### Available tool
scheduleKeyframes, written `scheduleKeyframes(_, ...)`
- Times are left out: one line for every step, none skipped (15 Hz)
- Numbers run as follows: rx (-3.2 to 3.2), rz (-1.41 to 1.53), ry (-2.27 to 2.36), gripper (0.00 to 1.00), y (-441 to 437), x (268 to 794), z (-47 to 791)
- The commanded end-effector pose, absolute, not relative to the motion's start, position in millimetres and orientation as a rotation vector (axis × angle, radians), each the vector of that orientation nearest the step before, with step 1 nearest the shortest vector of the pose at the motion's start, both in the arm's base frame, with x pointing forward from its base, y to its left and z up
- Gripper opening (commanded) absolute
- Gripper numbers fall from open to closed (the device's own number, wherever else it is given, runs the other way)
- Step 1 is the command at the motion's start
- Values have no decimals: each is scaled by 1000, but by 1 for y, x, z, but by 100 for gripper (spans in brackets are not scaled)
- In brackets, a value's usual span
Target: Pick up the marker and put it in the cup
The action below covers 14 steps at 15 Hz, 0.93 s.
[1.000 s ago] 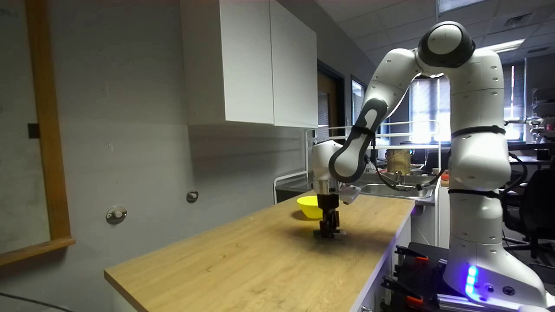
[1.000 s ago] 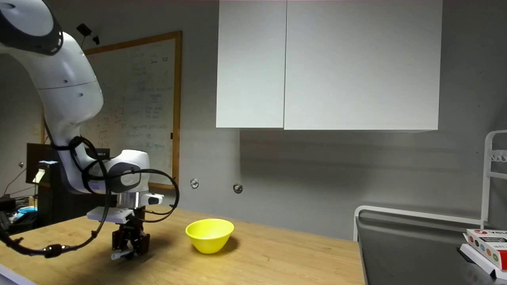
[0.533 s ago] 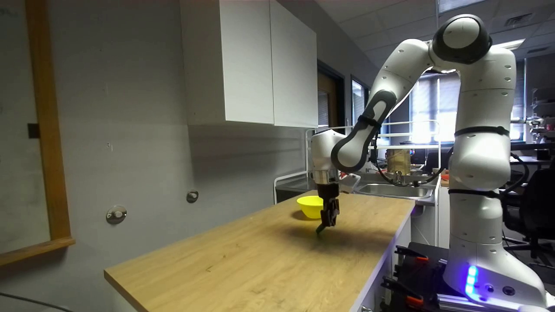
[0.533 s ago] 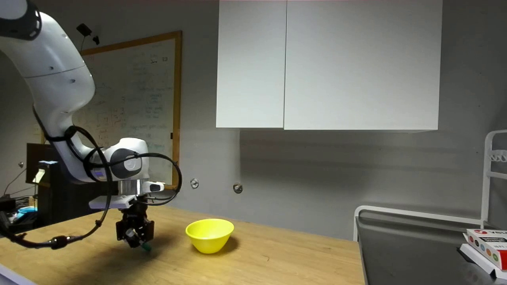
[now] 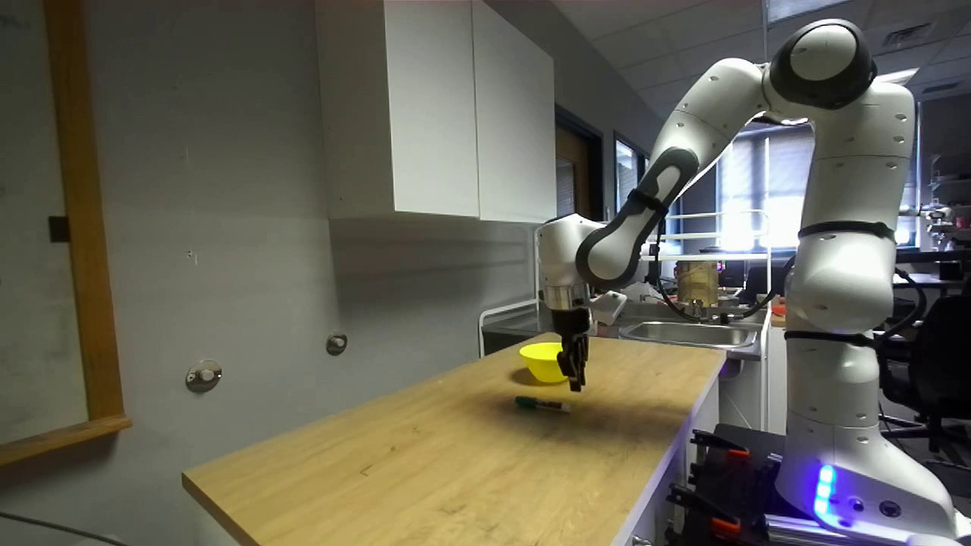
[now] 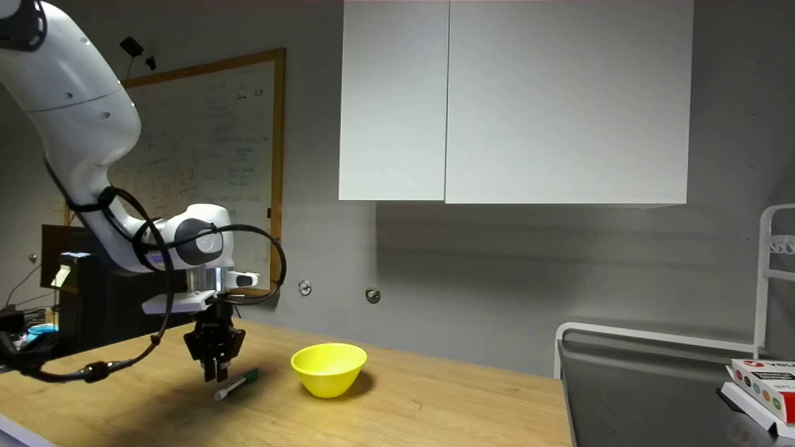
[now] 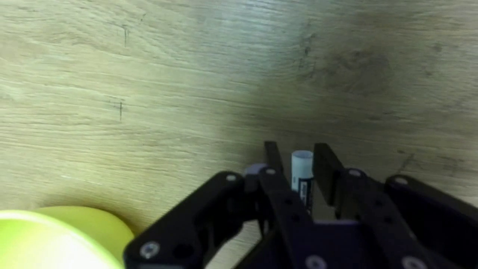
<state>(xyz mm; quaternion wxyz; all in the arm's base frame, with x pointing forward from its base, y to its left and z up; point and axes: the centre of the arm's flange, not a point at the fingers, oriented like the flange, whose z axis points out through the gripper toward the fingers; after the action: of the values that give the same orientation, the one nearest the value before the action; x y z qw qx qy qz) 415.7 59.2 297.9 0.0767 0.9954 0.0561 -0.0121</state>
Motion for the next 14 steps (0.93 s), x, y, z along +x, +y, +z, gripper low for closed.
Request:
scheduleKeyframes(2971, -29, 166, 60, 71, 426, 310)
scheduleKeyframes(2971, -9, 168, 69, 76, 431, 315)
scheduleKeyframes(2972, 16, 166, 76, 80, 438, 321)
scheduleKeyframes(2975, 38, 172, 83, 85, 444, 327)
scheduleKeyframes(2975, 60, 180, 91, 90, 452, 334)
scheduleKeyframes(2974, 80, 187, 99, 95, 459, 340)
scheduleKeyframes(2973, 95, 194, 100, 99, 464, 345)
scheduleKeyframes(2972, 100, 199, 100, 102, 470, 347)
scheduleKeyframes(2972, 99, 202, 100, 104, 474, 348)
scheduleKeyframes(2977, 90, 204, 100, 104, 477, 345)
scheduleKeyframes(2978, 80, 200, 100, 104, 480, 340)
scheduleKeyframes(2980, 64, 196, 100, 103, 483, 333)
scheduleKeyframes(2983, 44, 194, 100, 103, 485, 325)
scheduleKeyframes(2984, 23, 188, 100, 102, 487, 318)
